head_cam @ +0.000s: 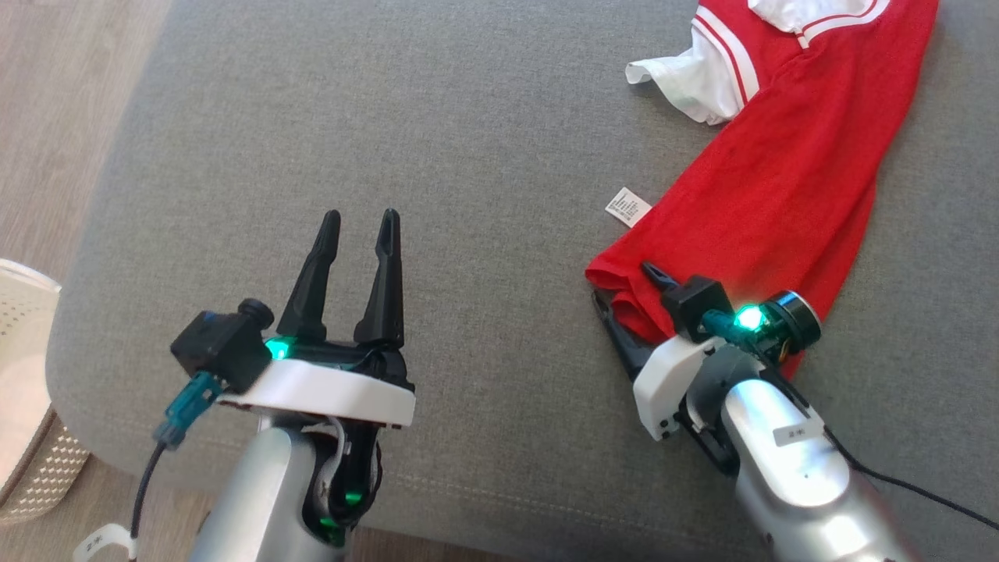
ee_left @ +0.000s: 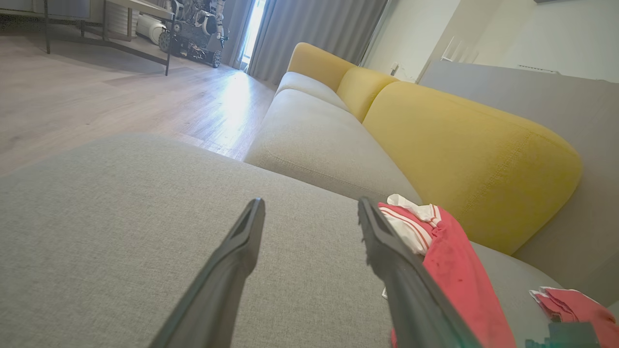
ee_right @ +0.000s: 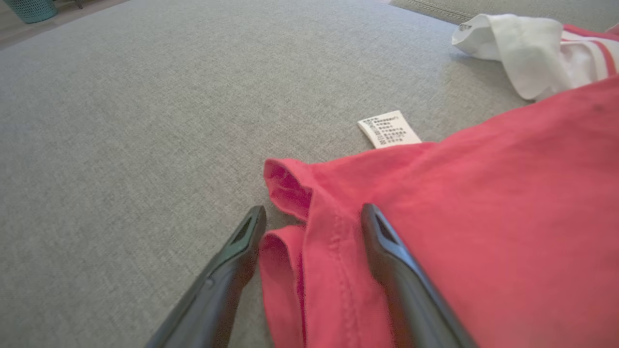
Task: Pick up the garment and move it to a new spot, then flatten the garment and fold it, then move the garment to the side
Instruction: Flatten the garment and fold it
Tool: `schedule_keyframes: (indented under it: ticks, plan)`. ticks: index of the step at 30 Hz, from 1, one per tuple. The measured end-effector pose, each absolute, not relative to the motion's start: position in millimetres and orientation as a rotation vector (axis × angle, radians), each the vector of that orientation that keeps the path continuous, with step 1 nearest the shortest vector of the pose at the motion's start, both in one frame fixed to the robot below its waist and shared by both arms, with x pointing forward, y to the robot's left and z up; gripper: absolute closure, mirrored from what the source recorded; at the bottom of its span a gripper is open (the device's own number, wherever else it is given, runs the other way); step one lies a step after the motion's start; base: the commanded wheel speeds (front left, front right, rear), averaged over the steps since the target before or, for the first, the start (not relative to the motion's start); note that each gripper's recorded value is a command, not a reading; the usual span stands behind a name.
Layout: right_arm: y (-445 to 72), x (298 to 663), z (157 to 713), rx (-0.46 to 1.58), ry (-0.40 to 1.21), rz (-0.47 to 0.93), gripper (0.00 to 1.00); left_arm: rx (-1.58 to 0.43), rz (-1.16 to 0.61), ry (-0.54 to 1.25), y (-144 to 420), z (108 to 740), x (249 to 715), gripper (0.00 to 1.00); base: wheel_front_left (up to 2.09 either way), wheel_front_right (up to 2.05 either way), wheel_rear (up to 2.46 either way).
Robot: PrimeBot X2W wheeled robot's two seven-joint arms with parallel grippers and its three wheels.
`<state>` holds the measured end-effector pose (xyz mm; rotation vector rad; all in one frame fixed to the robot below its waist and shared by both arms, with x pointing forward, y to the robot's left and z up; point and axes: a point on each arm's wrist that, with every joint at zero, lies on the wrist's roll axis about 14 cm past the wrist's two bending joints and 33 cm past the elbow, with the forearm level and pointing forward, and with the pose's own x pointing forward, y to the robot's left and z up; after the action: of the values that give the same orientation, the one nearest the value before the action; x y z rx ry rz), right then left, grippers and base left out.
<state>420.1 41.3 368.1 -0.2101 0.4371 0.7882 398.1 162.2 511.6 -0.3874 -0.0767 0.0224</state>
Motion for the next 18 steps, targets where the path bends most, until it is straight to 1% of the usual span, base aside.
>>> schedule_keyframes:
  ticks: [8,9,11,12,18]
  plan:
    - [35,426,370,-0.169,0.435,0.758,0.00,-0.389,0.018,-0.079,160,513,399,0.00,0.00,0.00,0.00]
    - [35,425,370,-0.165,0.438,0.756,0.36,-0.390,0.015,-0.079,159,513,399,0.00,0.00,0.00,0.00]
    - [34,425,371,-0.147,0.441,0.748,0.81,-0.391,0.010,-0.079,157,513,399,0.00,0.00,0.00,0.00]
    - [33,426,371,-0.131,0.444,0.743,1.00,-0.391,0.008,-0.078,156,513,400,0.00,0.00,0.00,0.00]
    - [30,434,387,-0.066,0.393,0.713,1.00,-0.395,-0.006,-0.076,152,513,401,0.00,0.00,0.00,0.00]
